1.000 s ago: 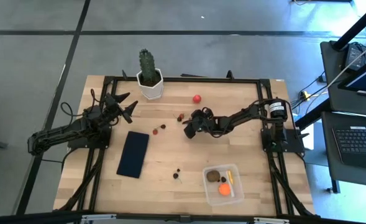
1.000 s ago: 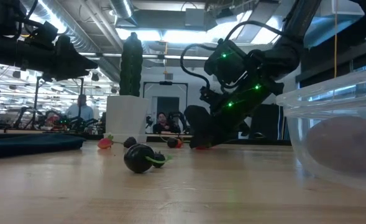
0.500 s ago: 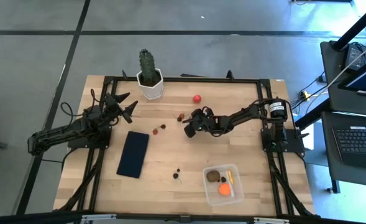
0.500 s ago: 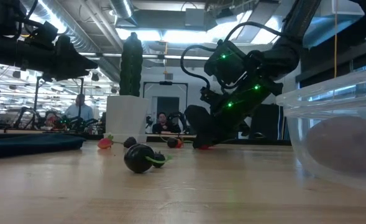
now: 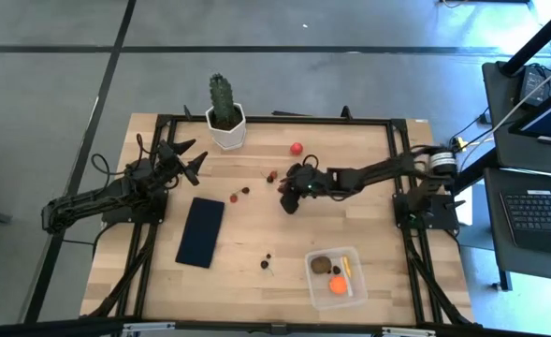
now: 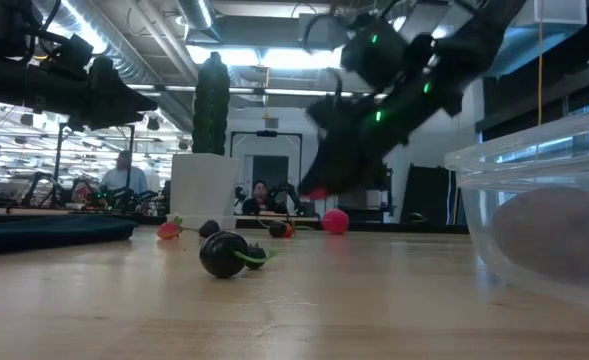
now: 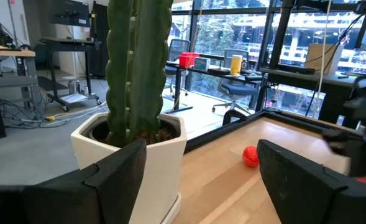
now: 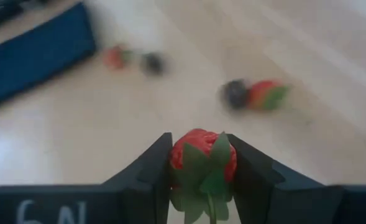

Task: Pick and placing Produce into tupperware
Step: Put the strawberry into the transparent bin

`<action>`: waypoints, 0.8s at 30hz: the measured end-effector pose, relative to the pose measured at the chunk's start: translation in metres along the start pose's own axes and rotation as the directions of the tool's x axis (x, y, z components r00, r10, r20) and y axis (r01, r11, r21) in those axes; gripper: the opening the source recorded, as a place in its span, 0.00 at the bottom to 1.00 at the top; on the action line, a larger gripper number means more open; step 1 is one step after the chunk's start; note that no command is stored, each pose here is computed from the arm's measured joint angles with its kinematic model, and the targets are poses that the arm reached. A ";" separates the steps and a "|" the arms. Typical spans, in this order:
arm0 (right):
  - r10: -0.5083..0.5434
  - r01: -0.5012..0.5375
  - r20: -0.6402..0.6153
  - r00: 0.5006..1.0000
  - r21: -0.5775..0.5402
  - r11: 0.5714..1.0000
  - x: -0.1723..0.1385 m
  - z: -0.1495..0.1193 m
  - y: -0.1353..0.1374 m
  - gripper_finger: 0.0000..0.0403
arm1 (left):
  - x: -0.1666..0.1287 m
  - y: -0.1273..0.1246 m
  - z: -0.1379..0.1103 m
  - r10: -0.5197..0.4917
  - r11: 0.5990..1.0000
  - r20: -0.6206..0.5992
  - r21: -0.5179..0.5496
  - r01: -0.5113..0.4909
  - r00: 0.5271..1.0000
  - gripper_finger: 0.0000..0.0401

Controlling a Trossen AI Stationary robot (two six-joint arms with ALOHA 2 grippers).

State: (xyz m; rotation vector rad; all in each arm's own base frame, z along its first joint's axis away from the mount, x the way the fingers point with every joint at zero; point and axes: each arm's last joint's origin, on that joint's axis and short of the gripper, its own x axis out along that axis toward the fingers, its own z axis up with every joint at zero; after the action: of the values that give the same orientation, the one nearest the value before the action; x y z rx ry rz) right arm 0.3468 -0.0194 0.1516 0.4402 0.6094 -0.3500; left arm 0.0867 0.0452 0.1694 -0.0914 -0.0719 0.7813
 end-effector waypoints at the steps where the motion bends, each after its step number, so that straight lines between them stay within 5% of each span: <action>1: 0.049 -0.049 -0.026 0.998 0.001 0.999 -0.009 0.002 0.005 0.32 | 0.000 0.000 0.000 0.000 1.000 0.000 0.000 0.000 1.000 0.74; 5: 0.244 -0.238 -0.152 0.958 0.060 0.970 -0.046 0.004 0.028 0.32 | 0.000 0.000 0.000 0.000 1.000 0.000 0.000 0.000 1.000 0.74; 10: 0.333 -0.292 -0.324 0.886 0.171 0.941 -0.087 -0.017 0.059 0.32 | 0.000 0.000 0.000 0.000 1.000 0.000 0.000 0.000 1.000 0.74; 19: 0.376 -0.215 -0.501 0.779 0.351 0.912 -0.129 -0.072 0.109 0.32 | 0.000 0.000 0.000 0.000 1.000 0.000 0.001 0.000 1.000 0.74; 24: 0.278 -0.066 -0.526 0.803 0.386 0.920 -0.141 -0.092 0.114 0.32 | 0.000 0.000 0.000 0.001 1.000 0.000 0.001 -0.001 1.000 0.74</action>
State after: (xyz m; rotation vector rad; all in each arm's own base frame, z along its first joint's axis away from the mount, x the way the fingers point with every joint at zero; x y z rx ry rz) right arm 0.2455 0.1489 0.2041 0.9643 1.0969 -0.1373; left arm 0.0867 0.0453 0.1694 -0.0909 -0.0714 0.7828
